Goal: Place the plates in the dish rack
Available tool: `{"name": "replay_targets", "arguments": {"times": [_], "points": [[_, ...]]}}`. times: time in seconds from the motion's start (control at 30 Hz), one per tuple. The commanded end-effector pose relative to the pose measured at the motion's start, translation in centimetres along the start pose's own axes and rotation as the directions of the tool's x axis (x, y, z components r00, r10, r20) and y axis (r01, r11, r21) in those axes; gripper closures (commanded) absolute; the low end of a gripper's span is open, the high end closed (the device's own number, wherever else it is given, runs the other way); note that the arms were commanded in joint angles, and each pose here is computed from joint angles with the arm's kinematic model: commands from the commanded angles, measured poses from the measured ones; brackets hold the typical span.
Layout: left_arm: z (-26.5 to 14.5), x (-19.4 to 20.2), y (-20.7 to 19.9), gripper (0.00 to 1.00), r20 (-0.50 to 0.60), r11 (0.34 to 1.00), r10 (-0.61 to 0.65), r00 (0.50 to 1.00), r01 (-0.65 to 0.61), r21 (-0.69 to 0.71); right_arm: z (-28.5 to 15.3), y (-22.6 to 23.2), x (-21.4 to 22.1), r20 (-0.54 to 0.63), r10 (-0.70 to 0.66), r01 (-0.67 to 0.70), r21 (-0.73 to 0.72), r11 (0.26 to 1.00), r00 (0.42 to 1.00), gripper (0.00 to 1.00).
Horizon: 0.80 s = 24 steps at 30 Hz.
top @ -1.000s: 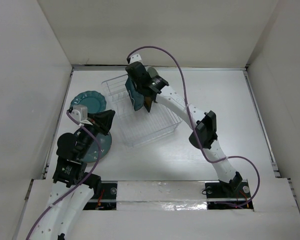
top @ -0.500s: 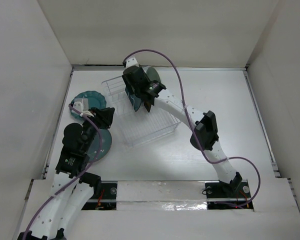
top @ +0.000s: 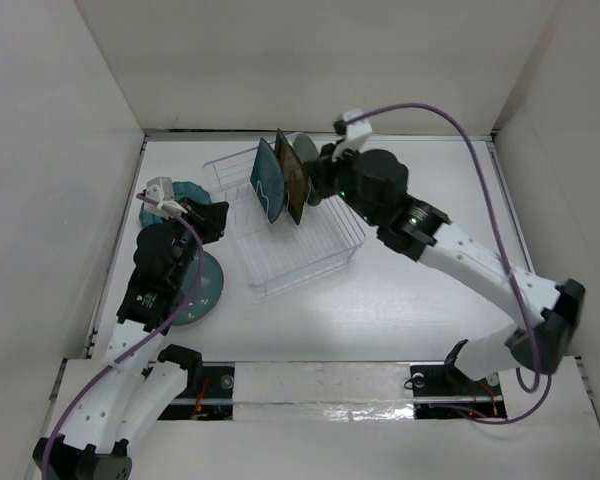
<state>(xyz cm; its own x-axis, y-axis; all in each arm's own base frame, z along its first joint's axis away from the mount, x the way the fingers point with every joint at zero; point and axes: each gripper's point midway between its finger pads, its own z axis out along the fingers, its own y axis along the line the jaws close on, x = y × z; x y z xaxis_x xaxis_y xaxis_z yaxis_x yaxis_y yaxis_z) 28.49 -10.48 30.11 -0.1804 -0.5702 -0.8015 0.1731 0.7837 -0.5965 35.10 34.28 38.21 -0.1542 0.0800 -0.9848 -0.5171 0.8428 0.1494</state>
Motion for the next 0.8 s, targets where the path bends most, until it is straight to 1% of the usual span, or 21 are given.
{"name": "replay_targets", "arguments": {"times": [0.0,0.03,0.07,0.13,0.17,0.2,0.23,0.27,0.3,0.33,0.37,0.4,0.47,0.5,0.53,0.57,0.6,0.63,0.67,0.73,0.77], "points": [[0.2,-2.8,-2.9,1.00,0.089,0.991,-0.050,0.995,0.038,0.125,-2.5,1.2,0.0,0.096,0.144,-0.132,-0.117,0.984,0.985,1.00],[0.4,-2.9,-2.7,1.00,0.097,0.992,-0.057,0.994,0.045,0.121,-3.3,1.1,0.2,0.108,0.186,-0.171,-0.130,0.977,0.977,1.00],[0.5,-3.7,-2.5,1.00,0.131,0.990,-0.076,0.988,0.059,0.127,-4.5,0.5,2.2,0.084,0.191,-0.179,-0.131,0.975,0.978,1.00],[0.8,-3.8,-1.9,1.00,0.152,0.993,-0.068,0.986,0.052,0.103,-5.6,0.1,3.8,0.072,0.223,-0.212,-0.134,0.968,0.972,1.00],[1.0,-3.7,-1.4,1.00,0.146,0.996,-0.056,0.988,0.045,0.076,-6.0,-0.5,4.7,0.063,0.227,-0.218,-0.125,0.968,0.972,1.00],[1.5,-3.9,-0.6,1.00,0.153,0.999,-0.041,0.987,0.038,0.023,-6.9,-1.0,6.5,0.040,0.224,-0.218,-0.119,0.969,0.974,1.00],[1.9,-3.7,0.6,1.00,0.146,0.999,-0.027,0.989,0.034,-0.040,-7.2,-1.7,7.2,0.034,0.232,-0.228,-0.104,0.968,0.972,1.00],[2.1,-3.7,1.1,0.94,0.143,0.997,-0.022,0.989,0.032,-0.067,-7.7,-1.9,7.9,0.026,0.232,-0.228,-0.104,0.968,0.972,0.97],[2.6,-3.5,1.6,0.78,0.133,0.995,-0.013,0.991,0.026,-0.095,-8.3,-2.6,7.9,0.037,0.236,-0.232,-0.095,0.968,0.971,0.90],[2.8,-3.3,2.2,0.71,0.130,0.992,-0.008,0.992,0.025,-0.124,-8.6,-3.4,9.7,0.012,0.230,-0.229,-0.080,0.970,0.973,0.82],[3.1,-2.9,2.7,0.64,0.115,0.989,-0.006,0.993,0.023,-0.149,-8.7,-4.0,10.2,0.008,0.233,-0.232,-0.078,0.970,0.972,0.72],[3.7,-2.4,3.2,0.55,0.096,0.986,-0.005,0.995,0.021,-0.168,-8.9,-4.4,10.6,0.006,0.234,-0.233,-0.079,0.969,0.972,0.58],[4.6,-1.6,3.6,0.50,0.058,0.982,-0.010,0.998,0.020,-0.189,-9.3,-6.0,11.7,0.001,0.243,-0.242,-0.051,0.969,0.970,0.49],[5.6,-1.1,4.2,0.48,0.032,0.977,-0.016,0.999,0.022,-0.213,-9.3,-6.5,12.0,-0.002,0.251,-0.250,-0.040,0.967,0.968,0.47],[6.1,-1.4,5.1,0.48,0.015,0.975,-0.050,0.999,0.052,-0.215,-9.6,-6.8,11.7,0.014,0.272,-0.271,-0.042,0.962,0.962,0.46],[6.6,-1.8,5.9,0.48,0.017,0.973,-0.083,0.996,0.084,-0.216,-9.8,-7.3,12.5,0.006,0.280,-0.280,-0.037,0.959,0.960,0.44],[7.2,-1.1,7.4,0.48,-0.012,0.968,-0.125,0.992,0.119,-0.221,-9.9,-7.8,12.5,0.013,0.293,-0.292,-0.041,0.956,0.956,0.42],[7.3,-1.2,7.9,0.48,-0.025,0.969,-0.160,0.987,0.152,-0.195,-10.1,-7.8,12.5,0.023,0.314,-0.312,-0.049,0.949,0.949,0.42],[7.0,-3.1,10.7,0.48,0.044,0.951,-0.183,0.982,0.189,-0.245,-10.6,-7.8,12.9,0.019,0.317,-0.315,-0.064,0.947,0.948,0.42],[6.6,-4.4,12.8,0.48,0.086,0.937,-0.169,0.982,0.187,-0.295,-10.9,-8.0,13.0,0.017,0.323,-0.321,-0.072,0.944,0.946,0.41],[6.1,-5.0,14.3,0.48,0.097,0.925,-0.131,0.987,0.157,-0.346,-11.2,-8.2,12.6,0.030,0.326,-0.323,-0.074,0.943,0.945,0.41]]}}
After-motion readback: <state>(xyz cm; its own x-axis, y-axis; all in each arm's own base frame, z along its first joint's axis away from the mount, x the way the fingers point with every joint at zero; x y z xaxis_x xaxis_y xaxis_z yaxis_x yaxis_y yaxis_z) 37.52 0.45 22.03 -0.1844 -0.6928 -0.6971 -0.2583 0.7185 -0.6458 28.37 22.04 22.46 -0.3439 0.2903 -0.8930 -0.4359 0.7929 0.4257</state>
